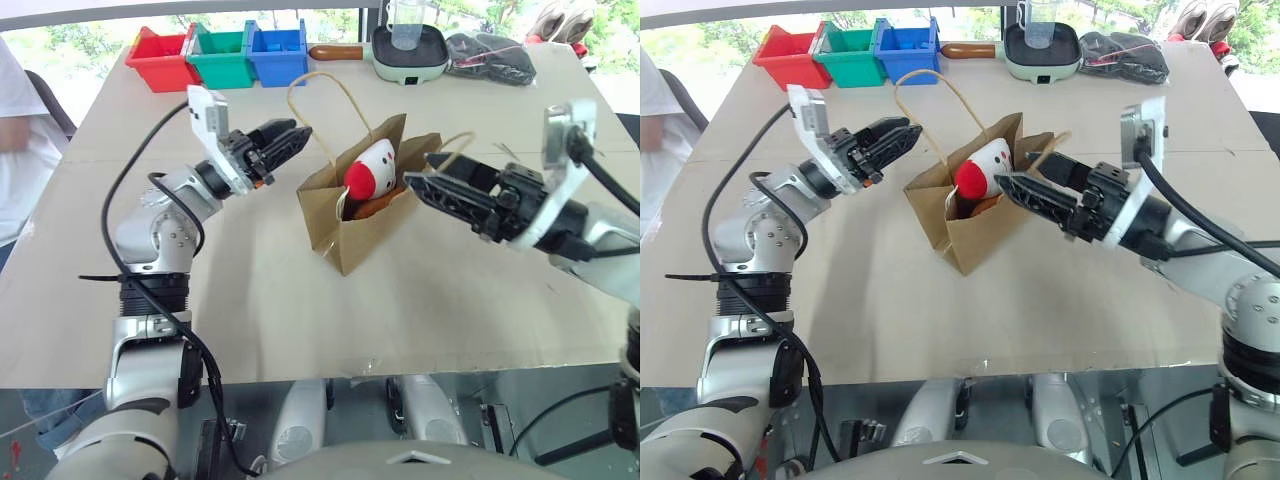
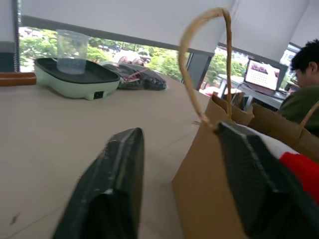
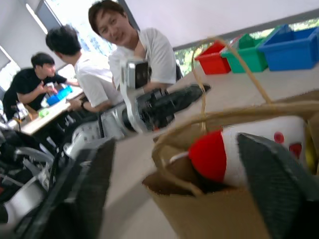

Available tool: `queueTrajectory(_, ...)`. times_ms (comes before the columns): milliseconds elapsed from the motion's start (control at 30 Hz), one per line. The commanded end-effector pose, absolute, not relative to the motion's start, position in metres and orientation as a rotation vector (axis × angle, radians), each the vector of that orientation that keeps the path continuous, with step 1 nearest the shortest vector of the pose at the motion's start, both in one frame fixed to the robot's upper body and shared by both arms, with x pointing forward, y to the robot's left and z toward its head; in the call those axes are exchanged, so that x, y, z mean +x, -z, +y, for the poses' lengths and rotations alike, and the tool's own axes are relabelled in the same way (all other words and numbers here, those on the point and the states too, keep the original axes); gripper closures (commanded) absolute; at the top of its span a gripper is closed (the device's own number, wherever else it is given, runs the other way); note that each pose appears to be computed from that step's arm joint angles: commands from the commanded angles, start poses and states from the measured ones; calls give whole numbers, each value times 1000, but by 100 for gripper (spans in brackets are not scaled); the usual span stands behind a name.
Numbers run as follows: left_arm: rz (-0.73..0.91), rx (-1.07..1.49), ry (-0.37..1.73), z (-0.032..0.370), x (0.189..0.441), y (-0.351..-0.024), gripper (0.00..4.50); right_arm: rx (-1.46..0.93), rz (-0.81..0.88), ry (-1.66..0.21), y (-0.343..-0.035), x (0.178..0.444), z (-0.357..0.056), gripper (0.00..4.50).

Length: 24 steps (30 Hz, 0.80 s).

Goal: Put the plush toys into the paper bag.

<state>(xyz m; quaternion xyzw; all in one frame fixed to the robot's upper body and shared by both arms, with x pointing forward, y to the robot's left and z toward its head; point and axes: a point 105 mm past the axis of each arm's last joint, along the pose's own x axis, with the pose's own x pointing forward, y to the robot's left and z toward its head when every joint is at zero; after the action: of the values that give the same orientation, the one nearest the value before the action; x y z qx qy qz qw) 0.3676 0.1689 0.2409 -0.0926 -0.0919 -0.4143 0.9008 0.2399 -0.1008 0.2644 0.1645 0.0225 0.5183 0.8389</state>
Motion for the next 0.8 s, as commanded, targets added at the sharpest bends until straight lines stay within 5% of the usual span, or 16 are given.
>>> queueTrajectory(33, -230, -173, 856, 181, 350, -252, 3, 318, -42, -1186, -292, 209, -112, 4)
queueTrajectory(167, -173, -183, 939, 183, 323, -234, 3, 177, 45, -1130, -272, 204, -123, 4)
queueTrajectory(267, -56, -222, 1078, 170, 294, -212, 0, 100, 131, -1077, -238, 210, -126, 82)
queueTrajectory(400, -22, -208, 1129, 154, 281, -199, 0, -104, 202, -1050, -180, 232, -112, 260)
queueTrajectory(533, 5, -113, 1135, 141, 277, -181, 0, -171, 78, -1060, -152, 269, -74, 443)
queueTrajectory(800, -34, 13, 1036, 118, 289, -165, 0, -209, -11, -1145, -137, 295, -33, 443)
